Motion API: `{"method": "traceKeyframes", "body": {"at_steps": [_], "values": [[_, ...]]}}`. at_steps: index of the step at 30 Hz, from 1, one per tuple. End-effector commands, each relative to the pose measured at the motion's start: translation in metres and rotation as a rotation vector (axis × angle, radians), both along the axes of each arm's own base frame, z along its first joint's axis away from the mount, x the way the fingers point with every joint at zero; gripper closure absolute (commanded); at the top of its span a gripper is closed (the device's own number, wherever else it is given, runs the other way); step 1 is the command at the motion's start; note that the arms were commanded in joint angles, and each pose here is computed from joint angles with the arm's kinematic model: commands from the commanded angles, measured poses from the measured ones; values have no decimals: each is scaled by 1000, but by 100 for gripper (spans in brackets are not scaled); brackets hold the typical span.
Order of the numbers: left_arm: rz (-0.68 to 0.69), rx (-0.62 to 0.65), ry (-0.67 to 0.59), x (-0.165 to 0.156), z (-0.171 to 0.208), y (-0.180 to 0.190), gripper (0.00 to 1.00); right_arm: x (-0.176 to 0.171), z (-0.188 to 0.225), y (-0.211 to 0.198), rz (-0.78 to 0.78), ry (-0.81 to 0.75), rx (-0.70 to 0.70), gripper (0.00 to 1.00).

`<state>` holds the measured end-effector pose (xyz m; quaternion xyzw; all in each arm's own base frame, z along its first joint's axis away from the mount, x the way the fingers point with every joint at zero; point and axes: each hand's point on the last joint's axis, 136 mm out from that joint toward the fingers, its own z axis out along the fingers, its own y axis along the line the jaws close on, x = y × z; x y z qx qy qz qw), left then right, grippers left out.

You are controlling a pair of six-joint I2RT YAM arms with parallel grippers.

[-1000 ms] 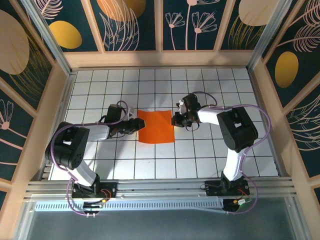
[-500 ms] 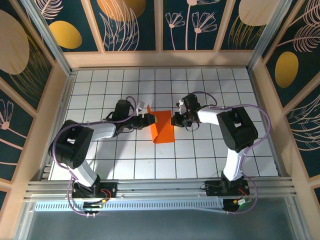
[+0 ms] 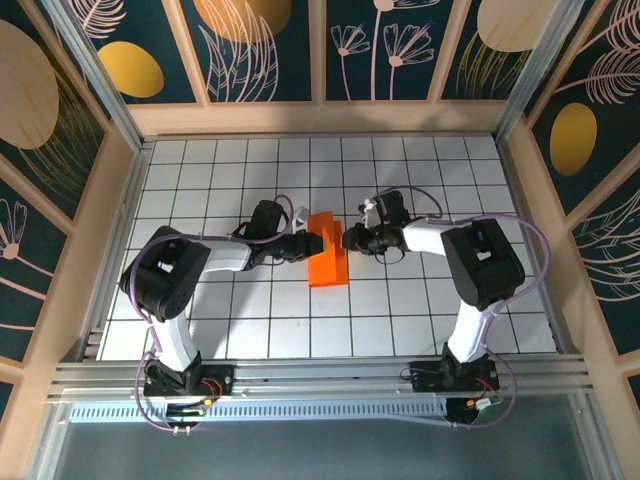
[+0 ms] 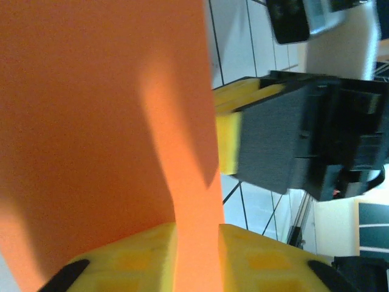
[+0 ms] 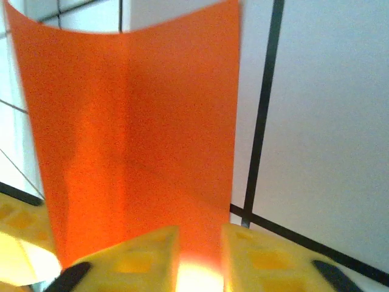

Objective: Fold a paper plane with a square sheet of paper (fold left side to right side)
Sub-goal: First fold in half a square sheet of paper at the center of the table.

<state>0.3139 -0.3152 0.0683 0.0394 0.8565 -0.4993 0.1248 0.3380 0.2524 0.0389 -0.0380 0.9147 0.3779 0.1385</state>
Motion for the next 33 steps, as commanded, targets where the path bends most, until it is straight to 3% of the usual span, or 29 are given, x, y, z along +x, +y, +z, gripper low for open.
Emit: {"method": "traceKeyframes", "body": {"at_steps": [1, 4, 7, 16, 22, 26, 29, 33], "values": [[-3, 11, -6, 4, -2, -5, 86, 10, 38, -2, -4, -94, 87, 65], [0, 19, -5, 4, -5, -5, 94, 9, 52, -3, 3, -113, 128, 48], [0, 20, -4, 4, -6, -5, 100, 5, 64, 5, 35, -114, 193, 40], [-2, 21, -3, 3, -6, -6, 100, -5, 45, 34, 97, -40, 236, 41], [0, 18, -5, 3, -6, -5, 100, -11, 39, 45, 126, -5, 264, 59], [4, 12, -18, 4, 0, -6, 99, -12, 33, 42, 122, 6, 239, 83], [44, 40, -42, 9, 6, 0, 90, -12, 25, 37, 105, 14, 192, 100], [130, 129, -73, 17, 12, 17, 71, -9, 14, 28, 71, 23, 115, 100]]}}
